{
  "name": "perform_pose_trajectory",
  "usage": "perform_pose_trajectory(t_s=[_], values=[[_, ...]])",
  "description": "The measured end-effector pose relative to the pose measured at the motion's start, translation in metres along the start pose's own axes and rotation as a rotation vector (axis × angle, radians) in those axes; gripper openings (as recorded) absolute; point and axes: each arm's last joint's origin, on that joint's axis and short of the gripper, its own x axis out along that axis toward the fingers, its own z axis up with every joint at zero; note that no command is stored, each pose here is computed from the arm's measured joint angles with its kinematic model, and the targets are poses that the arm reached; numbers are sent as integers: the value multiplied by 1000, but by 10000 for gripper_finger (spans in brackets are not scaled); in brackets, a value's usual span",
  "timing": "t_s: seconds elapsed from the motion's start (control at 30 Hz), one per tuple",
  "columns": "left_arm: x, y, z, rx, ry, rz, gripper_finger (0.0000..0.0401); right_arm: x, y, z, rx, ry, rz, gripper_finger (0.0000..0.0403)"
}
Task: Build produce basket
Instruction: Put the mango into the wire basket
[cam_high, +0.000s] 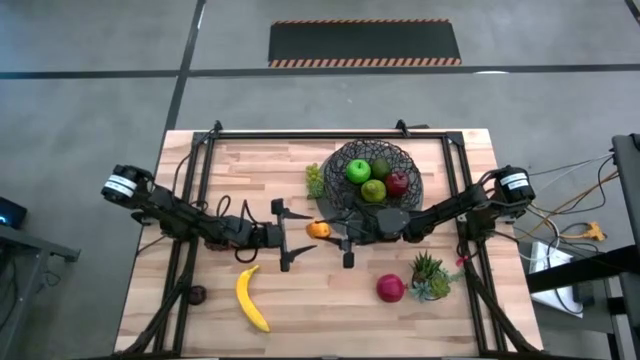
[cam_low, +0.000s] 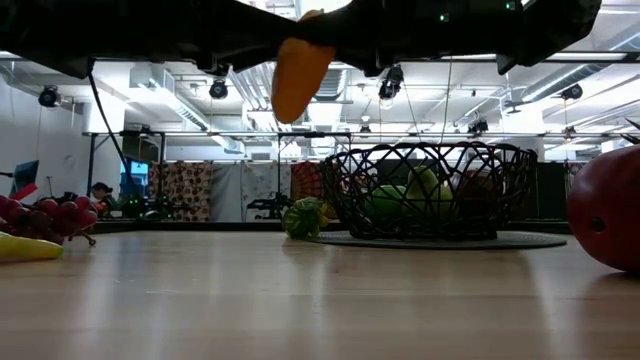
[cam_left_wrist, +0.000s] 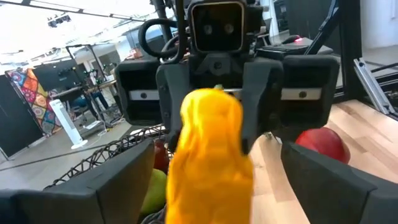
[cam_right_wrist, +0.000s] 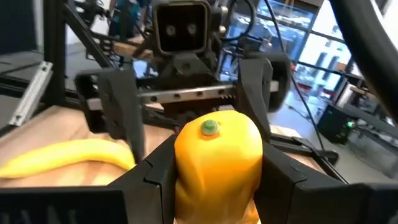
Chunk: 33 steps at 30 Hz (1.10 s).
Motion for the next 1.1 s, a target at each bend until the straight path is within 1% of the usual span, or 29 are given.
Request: perform_pose_trajectory(t_s=[0.2, 0.37, 0.5, 0.7, 0.77, 0.87, 1.0, 1.1], values=[[0, 0, 0, 6, 1, -1, 336, 0, -1, -5, -21, 74, -73, 140], [-1, 1, 2, 44, -6, 4, 336, -4, -4, -4, -35, 134, -123, 140], [-3, 4, 8, 52, -27, 16, 336, -13, -11, 10, -33, 161, -164, 140], [-5, 8, 13, 55, -35, 56, 336, -40, -30, 38, 10, 234, -226, 140], [-5, 8, 13, 56, -26, 76, 336, -51, -39, 44, 59, 270, -259, 140], [-4, 9, 15, 50, -28, 96, 336, -69, -52, 47, 189, 357, -301, 140], [-4, 9, 15, 51, -26, 95, 336, -86, -64, 37, 340, 500, -388, 141], [-4, 9, 14, 51, -25, 95, 336, -90, -67, 26, 377, 557, -466, 141]])
